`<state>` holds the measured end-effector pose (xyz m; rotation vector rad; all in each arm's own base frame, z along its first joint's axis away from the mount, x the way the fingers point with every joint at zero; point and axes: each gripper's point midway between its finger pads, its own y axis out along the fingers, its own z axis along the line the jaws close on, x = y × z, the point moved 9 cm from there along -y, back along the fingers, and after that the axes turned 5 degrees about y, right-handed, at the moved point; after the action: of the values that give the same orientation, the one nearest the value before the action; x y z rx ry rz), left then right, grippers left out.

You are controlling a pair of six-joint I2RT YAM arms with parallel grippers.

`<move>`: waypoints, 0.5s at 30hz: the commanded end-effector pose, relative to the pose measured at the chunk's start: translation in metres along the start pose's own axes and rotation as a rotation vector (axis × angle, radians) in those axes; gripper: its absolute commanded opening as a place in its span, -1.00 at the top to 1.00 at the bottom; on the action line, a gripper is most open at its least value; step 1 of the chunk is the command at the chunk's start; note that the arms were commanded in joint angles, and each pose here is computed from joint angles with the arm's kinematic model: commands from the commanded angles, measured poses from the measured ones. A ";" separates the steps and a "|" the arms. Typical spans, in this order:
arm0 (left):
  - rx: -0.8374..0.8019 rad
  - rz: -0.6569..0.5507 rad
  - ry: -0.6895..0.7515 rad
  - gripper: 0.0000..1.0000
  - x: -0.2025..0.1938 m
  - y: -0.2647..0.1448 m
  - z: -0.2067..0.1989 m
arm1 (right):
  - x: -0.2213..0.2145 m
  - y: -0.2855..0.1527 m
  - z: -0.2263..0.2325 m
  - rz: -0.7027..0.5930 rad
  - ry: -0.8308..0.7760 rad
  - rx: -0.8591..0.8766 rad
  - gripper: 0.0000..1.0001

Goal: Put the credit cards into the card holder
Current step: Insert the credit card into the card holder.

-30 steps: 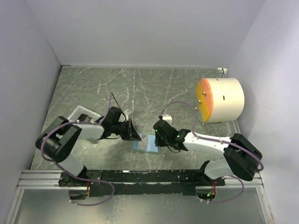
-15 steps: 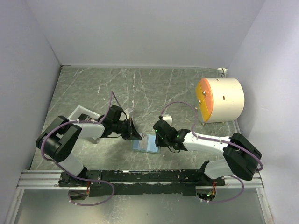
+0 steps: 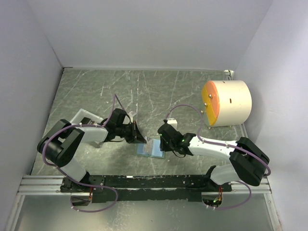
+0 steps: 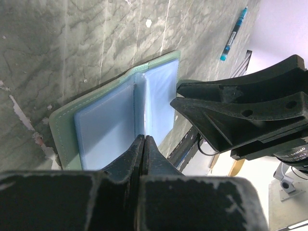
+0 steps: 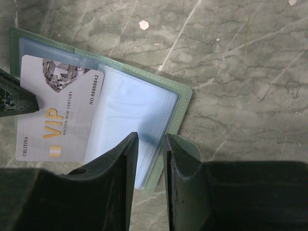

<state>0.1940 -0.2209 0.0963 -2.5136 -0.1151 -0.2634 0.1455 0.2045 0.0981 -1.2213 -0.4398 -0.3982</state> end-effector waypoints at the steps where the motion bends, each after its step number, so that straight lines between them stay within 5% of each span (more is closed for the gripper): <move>1: -0.032 0.000 0.032 0.86 0.005 0.000 -0.011 | 0.001 0.001 -0.002 -0.020 0.004 -0.016 0.44; 15: -0.052 0.035 0.012 0.86 -0.004 0.011 -0.001 | 0.004 0.001 0.001 -0.023 -0.005 -0.016 0.44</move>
<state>0.1927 -0.2258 0.0899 -2.5293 -0.0893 -0.2478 0.1459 0.2041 0.0979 -1.2252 -0.4422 -0.4019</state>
